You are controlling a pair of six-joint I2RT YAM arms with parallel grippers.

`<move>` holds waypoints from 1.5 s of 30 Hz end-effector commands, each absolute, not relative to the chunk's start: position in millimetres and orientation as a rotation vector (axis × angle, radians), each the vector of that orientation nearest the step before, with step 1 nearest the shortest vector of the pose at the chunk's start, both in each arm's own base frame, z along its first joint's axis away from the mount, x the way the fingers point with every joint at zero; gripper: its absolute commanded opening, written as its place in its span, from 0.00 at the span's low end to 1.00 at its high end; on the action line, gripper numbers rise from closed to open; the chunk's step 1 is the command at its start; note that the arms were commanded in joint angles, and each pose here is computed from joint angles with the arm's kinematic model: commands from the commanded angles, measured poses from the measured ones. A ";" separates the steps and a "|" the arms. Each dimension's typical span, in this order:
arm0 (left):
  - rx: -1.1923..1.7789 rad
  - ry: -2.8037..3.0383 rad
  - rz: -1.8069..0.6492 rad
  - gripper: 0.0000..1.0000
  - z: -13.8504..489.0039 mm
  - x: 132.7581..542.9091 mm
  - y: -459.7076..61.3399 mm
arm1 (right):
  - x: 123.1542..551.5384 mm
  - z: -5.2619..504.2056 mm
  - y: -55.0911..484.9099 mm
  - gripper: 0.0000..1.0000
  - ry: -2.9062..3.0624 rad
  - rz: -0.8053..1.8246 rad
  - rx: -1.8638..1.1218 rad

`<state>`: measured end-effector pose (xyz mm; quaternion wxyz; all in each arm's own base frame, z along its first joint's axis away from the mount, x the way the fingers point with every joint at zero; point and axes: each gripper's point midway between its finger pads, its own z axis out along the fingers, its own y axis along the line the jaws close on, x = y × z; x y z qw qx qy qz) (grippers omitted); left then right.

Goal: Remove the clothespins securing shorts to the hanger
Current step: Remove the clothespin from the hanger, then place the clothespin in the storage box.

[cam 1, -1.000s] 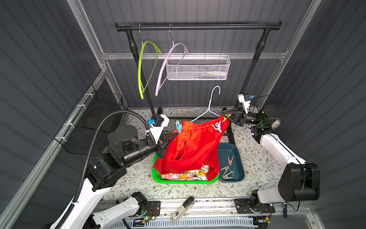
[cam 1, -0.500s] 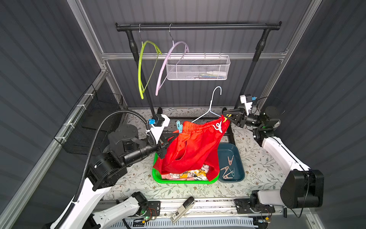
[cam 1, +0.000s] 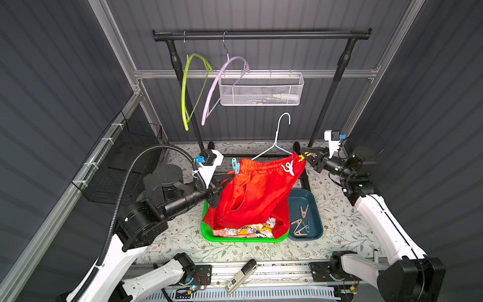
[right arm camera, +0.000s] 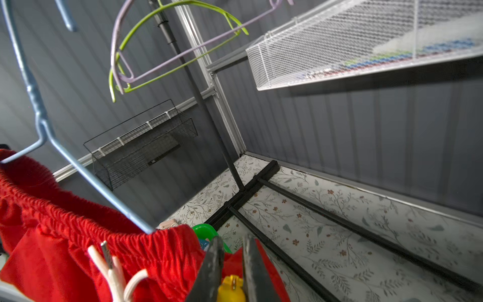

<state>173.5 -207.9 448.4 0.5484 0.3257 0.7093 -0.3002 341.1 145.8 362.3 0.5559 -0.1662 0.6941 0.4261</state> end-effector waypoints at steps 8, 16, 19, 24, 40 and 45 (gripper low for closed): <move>0.628 1.691 -0.559 0.00 463.2 186.4 -176.5 | 324.9 326.3 96.7 0.00 1.925 0.762 0.041; 0.585 1.717 -0.478 0.00 457.4 197.1 -168.0 | 262.9 213.7 89.4 0.00 2.292 0.510 0.192; 0.593 1.700 -0.489 0.00 460.5 192.7 -166.6 | 252.2 210.4 95.4 0.00 2.270 0.588 0.197; 0.598 1.701 -0.495 0.00 460.4 189.9 -165.3 | 252.8 231.6 98.5 0.00 2.236 0.615 0.178; 0.624 1.603 -0.577 0.00 475.6 167.3 -160.6 | 244.2 106.2 89.8 0.35 2.490 0.404 0.400; 0.629 1.604 -0.581 0.00 474.7 167.1 -161.8 | 247.2 94.2 94.1 0.46 2.521 0.383 0.395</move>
